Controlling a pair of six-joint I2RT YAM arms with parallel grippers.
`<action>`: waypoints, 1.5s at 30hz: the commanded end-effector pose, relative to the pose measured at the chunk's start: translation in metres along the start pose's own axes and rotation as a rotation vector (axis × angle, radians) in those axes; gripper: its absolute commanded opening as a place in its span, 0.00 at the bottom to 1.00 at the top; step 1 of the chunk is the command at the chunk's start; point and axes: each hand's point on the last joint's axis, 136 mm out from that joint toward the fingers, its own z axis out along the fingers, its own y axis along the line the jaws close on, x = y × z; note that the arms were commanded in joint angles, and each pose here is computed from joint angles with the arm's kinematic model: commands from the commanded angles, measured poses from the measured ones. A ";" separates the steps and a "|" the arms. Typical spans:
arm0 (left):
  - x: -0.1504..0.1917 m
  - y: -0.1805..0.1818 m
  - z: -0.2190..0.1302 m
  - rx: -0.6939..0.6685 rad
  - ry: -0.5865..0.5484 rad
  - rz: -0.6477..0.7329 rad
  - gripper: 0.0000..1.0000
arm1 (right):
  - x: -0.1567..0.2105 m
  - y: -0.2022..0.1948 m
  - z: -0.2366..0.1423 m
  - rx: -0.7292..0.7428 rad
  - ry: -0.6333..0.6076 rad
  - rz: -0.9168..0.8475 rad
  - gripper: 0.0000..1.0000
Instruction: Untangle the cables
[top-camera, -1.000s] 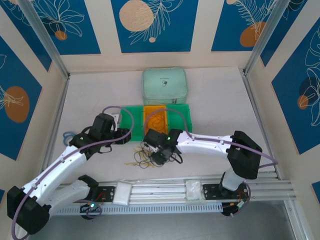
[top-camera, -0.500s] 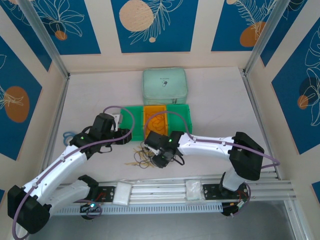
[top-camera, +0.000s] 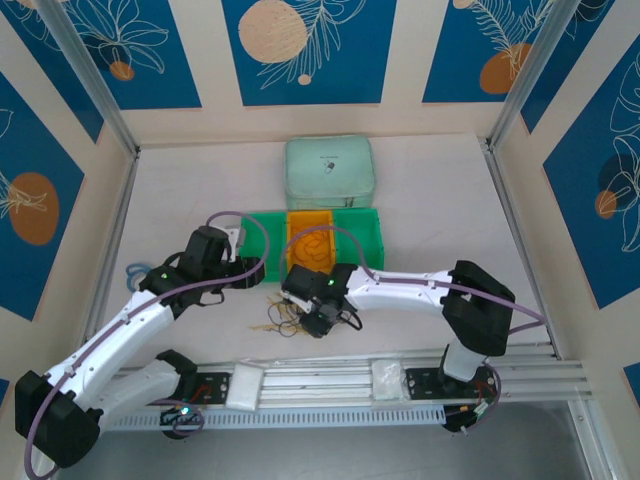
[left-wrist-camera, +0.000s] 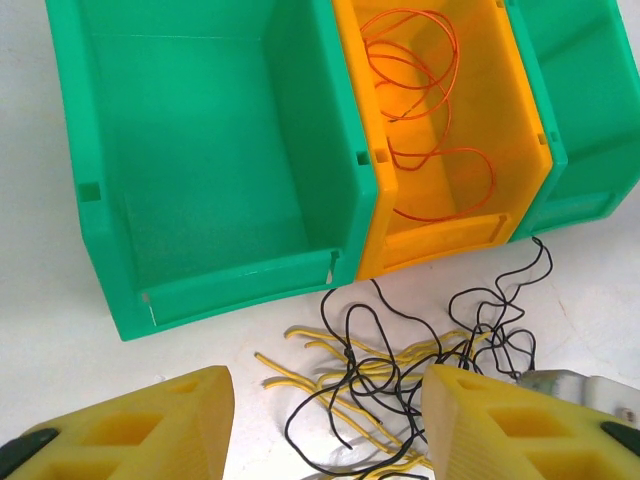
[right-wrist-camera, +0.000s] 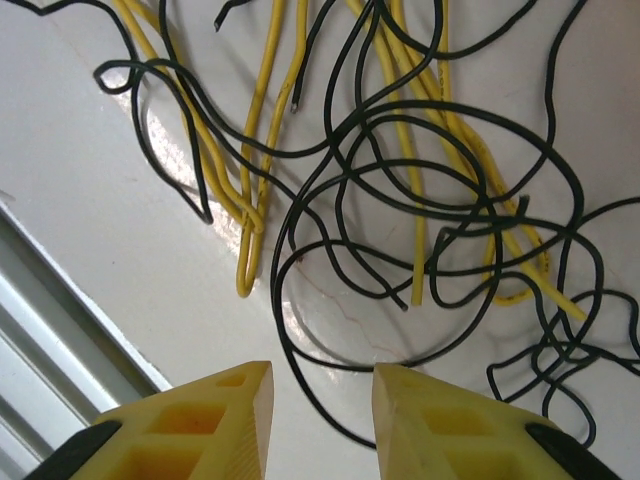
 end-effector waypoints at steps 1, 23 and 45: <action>-0.002 -0.001 -0.002 0.019 -0.015 0.021 0.52 | -0.006 0.001 0.003 0.012 0.009 -0.035 0.33; -0.026 -0.039 -0.008 0.182 -0.073 0.124 0.49 | -0.053 -0.023 -0.162 0.070 -0.440 -0.082 0.00; -0.015 -0.092 -0.011 0.462 -0.078 0.231 0.47 | -0.072 -0.033 -0.340 -0.067 -0.935 0.021 0.00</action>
